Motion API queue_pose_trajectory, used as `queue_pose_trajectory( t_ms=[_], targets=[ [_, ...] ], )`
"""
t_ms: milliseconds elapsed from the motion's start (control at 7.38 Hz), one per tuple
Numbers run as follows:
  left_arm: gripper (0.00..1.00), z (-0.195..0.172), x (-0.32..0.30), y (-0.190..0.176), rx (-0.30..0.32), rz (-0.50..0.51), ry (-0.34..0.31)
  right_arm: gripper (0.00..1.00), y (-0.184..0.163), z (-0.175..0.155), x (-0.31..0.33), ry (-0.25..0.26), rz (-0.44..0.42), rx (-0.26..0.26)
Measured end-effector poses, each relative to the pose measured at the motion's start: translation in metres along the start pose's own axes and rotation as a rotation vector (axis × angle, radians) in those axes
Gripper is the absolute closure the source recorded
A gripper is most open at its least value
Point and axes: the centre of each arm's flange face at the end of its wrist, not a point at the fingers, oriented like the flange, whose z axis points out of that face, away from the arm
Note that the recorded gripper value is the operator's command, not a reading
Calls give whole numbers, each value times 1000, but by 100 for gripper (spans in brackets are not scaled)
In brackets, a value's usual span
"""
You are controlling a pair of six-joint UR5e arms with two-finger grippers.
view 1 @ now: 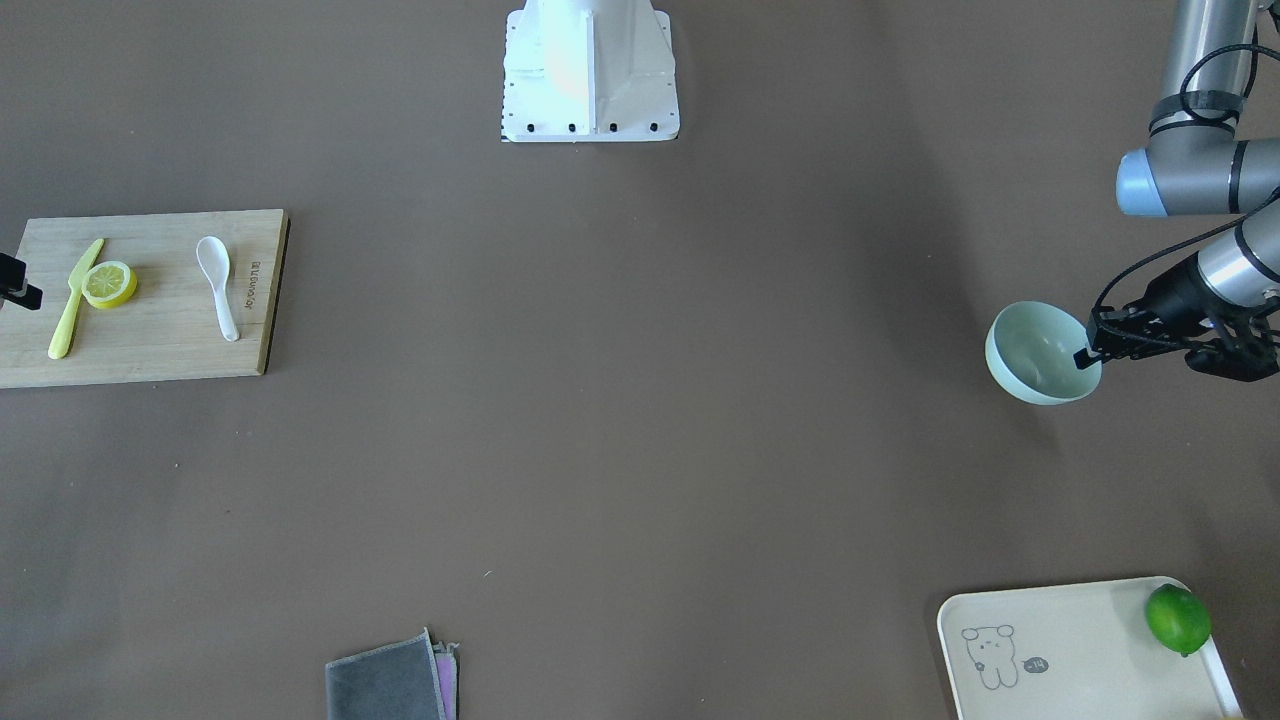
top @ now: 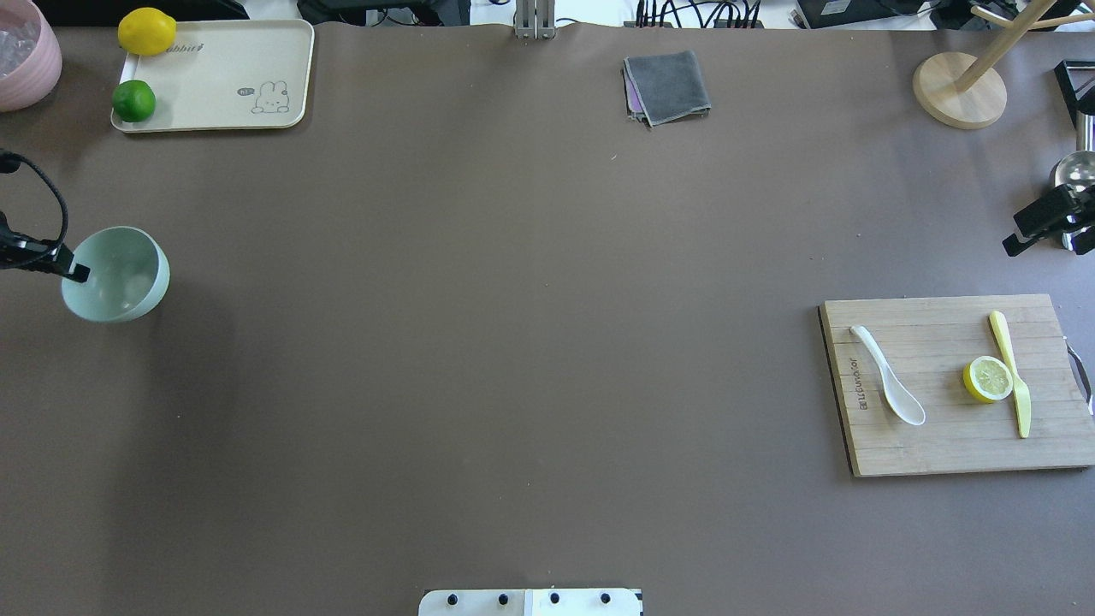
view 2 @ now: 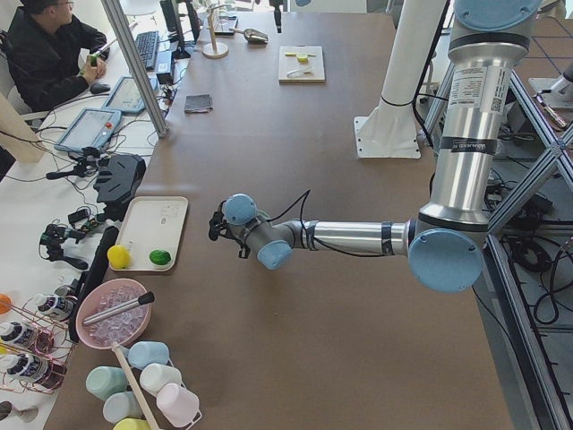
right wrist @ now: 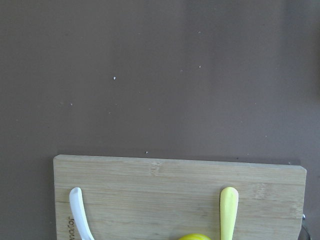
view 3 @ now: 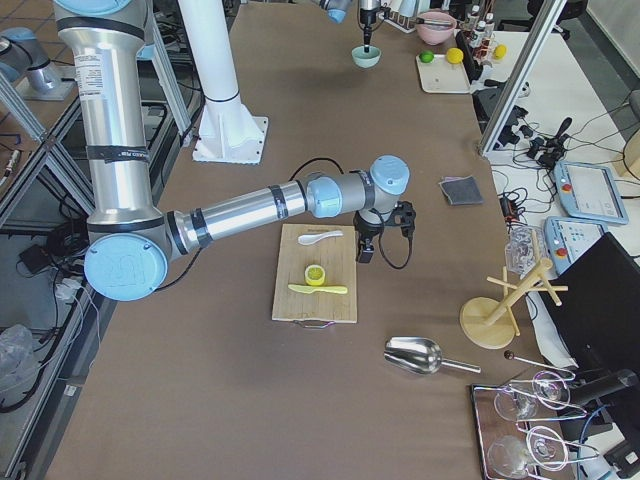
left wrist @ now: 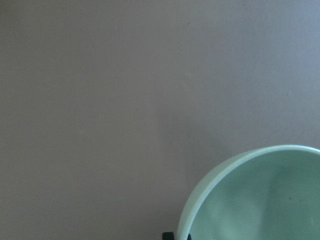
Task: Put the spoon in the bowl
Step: 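Slide the green bowl toward table center with left gripper while right arm reaches out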
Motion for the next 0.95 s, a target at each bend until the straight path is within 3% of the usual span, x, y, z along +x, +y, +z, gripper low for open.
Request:
queue_pose_trajectory(
  t_ms=[271, 542, 677, 948],
  targets=[
    [100, 5, 86, -13, -2, -76, 68, 0, -1, 7, -13, -1, 45, 11],
    [100, 25, 202, -12, -51, -157, 137, 0, -2, 25, -42, 8, 75, 57],
    [100, 30, 251, -9, -65, -181, 137, 0, -1, 36, -57, 8, 38, 76],
    [100, 43, 345, -3, -47, -200, 66, 0, 4, 48, -79, 2, -27, 95]
  ],
)
